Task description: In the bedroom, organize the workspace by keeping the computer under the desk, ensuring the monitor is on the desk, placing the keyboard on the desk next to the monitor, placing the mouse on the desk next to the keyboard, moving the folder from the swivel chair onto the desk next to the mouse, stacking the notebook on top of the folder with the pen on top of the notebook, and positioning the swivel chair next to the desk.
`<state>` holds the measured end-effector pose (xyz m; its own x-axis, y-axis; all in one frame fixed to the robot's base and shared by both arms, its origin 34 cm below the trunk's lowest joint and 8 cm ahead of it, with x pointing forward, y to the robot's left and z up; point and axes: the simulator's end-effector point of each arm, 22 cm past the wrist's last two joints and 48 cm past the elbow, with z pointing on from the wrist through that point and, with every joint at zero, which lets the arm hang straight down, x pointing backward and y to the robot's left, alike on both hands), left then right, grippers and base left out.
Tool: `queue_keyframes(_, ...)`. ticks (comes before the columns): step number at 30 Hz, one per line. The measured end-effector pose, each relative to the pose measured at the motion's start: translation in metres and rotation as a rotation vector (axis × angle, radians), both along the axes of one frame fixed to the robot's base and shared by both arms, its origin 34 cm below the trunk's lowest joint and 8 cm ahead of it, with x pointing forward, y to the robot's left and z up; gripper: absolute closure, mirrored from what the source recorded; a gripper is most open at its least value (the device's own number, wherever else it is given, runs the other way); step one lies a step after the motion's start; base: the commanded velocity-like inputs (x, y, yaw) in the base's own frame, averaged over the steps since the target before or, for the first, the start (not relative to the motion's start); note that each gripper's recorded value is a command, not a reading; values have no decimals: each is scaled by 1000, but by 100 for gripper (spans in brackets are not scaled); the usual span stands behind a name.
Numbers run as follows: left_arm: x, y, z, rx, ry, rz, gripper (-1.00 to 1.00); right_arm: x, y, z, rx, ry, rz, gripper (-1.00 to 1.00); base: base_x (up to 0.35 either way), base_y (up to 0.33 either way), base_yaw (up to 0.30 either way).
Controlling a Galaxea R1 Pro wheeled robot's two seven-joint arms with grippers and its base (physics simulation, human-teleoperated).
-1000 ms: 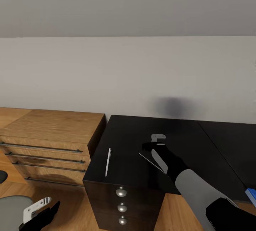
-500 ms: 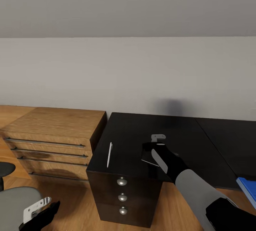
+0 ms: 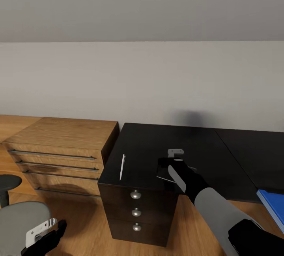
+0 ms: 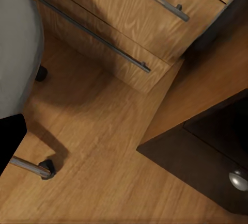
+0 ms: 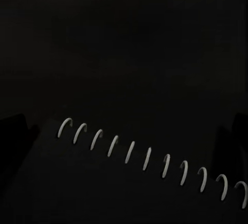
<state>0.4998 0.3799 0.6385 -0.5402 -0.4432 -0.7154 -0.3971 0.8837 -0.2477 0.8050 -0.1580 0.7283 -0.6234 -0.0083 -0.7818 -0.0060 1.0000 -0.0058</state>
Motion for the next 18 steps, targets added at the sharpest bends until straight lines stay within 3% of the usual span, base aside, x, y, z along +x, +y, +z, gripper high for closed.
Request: queue_keyframes(18, 0, -1, 0, -1, 0, 0, -100, 0, 0, 0, 3, 1, 0, -100, -2, 0, 0)
